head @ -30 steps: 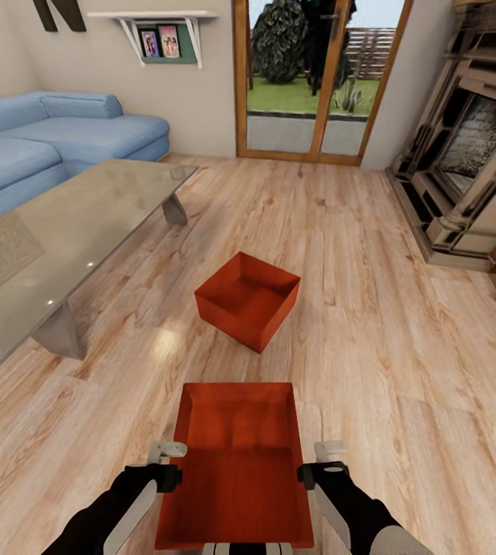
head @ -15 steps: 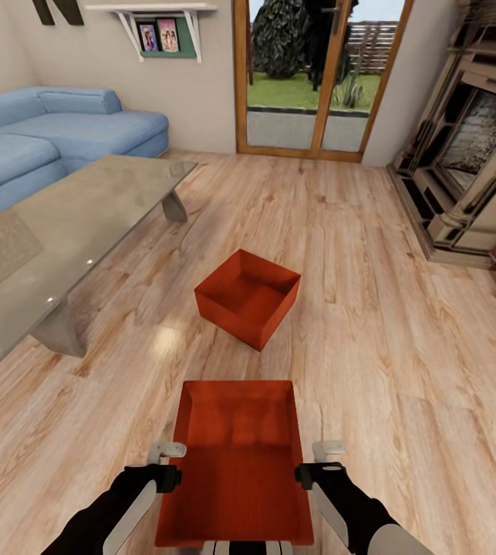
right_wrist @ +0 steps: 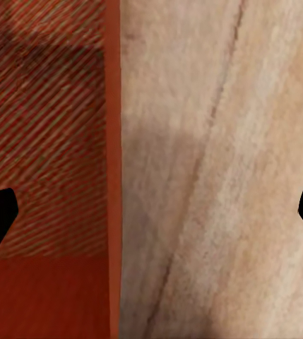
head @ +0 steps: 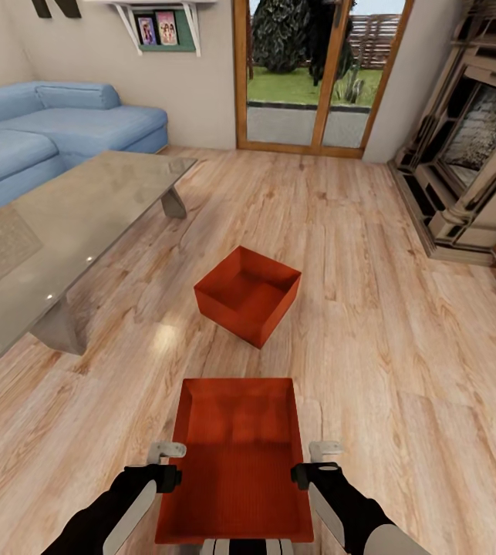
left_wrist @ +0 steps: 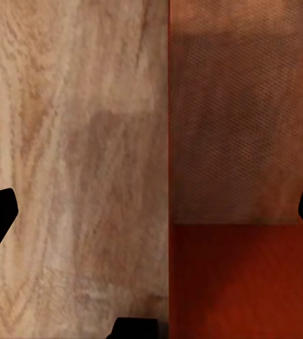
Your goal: Move the two storage containers from the living room to the garage. In the garage, place one container on the floor and stack the other container on top of it (either order is fine).
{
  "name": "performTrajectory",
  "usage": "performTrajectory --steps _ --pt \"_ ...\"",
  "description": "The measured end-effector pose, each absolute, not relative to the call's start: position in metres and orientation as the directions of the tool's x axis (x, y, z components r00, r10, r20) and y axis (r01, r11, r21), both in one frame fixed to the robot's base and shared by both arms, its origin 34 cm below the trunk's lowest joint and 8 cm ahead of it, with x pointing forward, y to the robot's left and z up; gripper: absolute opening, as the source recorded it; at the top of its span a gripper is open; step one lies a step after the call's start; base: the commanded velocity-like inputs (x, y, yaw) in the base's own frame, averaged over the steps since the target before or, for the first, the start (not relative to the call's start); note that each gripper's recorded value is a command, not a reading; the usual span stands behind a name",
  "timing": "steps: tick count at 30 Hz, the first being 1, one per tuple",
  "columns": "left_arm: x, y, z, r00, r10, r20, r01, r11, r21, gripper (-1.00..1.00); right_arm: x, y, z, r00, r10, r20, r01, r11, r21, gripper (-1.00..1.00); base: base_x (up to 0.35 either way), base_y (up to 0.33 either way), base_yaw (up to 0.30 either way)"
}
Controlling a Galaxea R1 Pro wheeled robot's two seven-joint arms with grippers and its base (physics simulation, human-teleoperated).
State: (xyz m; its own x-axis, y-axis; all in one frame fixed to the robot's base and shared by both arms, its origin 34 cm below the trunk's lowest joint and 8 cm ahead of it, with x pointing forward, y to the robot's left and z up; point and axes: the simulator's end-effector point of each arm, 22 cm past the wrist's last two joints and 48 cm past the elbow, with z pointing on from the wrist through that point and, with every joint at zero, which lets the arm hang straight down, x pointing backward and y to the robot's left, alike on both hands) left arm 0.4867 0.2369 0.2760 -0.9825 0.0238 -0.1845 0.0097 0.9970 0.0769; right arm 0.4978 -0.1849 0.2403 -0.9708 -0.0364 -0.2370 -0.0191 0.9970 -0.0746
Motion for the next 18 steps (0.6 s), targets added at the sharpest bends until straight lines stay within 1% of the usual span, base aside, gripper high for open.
performTrajectory --steps 18 --pt "0.4819 0.2362 0.2706 -0.985 0.025 -0.171 0.012 0.997 0.076 1.00 0.4921 -0.1839 0.2345 -0.974 -0.036 -0.223 -0.020 0.997 -0.073 1.00 0.000 0.000 0.000"
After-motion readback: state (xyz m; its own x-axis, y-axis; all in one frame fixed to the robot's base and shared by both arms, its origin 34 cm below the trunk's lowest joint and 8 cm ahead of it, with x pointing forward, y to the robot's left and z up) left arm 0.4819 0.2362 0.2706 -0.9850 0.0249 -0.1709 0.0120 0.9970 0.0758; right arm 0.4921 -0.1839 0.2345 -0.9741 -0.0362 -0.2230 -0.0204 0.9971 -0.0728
